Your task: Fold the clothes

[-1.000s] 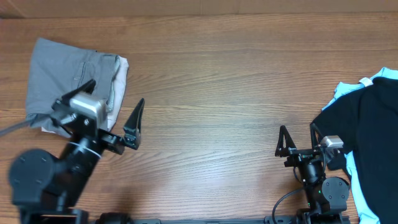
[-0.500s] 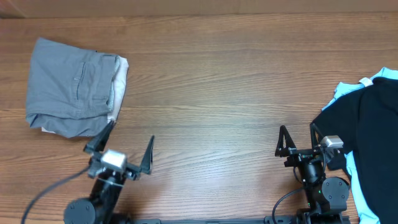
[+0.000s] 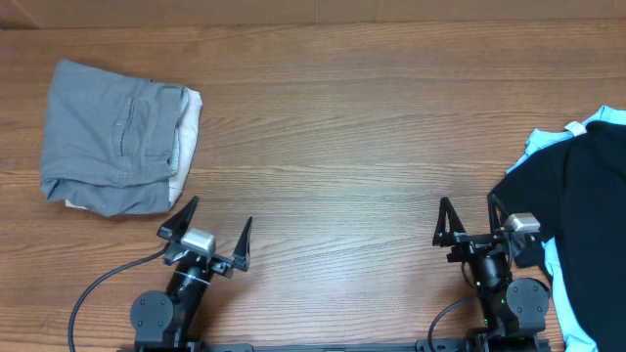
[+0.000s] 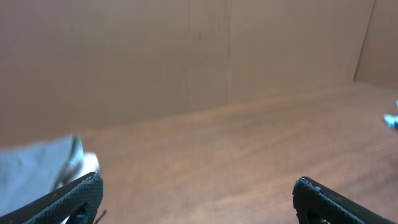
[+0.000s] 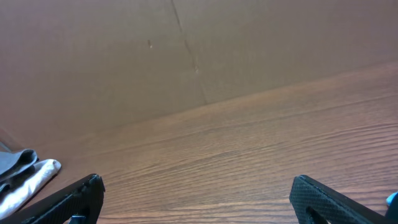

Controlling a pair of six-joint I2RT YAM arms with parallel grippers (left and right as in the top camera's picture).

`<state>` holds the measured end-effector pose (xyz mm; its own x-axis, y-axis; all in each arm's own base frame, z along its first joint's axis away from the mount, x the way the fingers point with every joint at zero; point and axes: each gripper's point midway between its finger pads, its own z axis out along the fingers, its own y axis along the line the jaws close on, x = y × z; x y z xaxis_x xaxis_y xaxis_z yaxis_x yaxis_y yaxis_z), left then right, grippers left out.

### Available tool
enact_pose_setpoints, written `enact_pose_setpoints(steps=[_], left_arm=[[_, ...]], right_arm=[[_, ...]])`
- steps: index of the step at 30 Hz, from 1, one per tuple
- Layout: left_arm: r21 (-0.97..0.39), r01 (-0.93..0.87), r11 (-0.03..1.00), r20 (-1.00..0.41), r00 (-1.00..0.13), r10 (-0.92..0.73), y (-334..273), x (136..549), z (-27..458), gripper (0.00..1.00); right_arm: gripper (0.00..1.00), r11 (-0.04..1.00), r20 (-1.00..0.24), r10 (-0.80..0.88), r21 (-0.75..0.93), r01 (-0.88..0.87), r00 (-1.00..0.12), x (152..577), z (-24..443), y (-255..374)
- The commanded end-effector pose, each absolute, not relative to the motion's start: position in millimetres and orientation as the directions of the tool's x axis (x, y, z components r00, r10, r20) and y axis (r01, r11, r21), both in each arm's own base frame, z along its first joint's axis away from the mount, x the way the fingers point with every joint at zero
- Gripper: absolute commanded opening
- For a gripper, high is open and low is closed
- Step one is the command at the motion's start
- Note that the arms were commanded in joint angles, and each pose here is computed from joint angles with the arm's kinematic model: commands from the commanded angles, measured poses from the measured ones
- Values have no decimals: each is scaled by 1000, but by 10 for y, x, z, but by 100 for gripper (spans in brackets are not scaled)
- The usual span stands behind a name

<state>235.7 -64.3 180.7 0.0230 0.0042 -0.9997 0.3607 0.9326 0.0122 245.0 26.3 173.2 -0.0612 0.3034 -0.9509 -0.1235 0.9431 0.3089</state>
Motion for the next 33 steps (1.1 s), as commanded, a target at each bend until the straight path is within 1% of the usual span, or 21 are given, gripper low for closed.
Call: enact_pose_setpoints(steps=[1, 5, 33], left_arm=[[1, 354, 935, -1000, 23, -7, -626, 2356, 1806, 100], [-24, 354, 935, -999, -53, -5, -627, 2353, 1628, 100], [-23, 352, 936, -999, -51, -5, -624, 2356, 1633, 100]], right_arm=[[100, 944, -952, 301, 305, -125, -53, 2449, 1724, 257], [100, 944, -952, 301, 305, -125, -53, 2449, 1724, 257], [100, 944, -952, 301, 305, -125, -53, 2449, 1724, 257]])
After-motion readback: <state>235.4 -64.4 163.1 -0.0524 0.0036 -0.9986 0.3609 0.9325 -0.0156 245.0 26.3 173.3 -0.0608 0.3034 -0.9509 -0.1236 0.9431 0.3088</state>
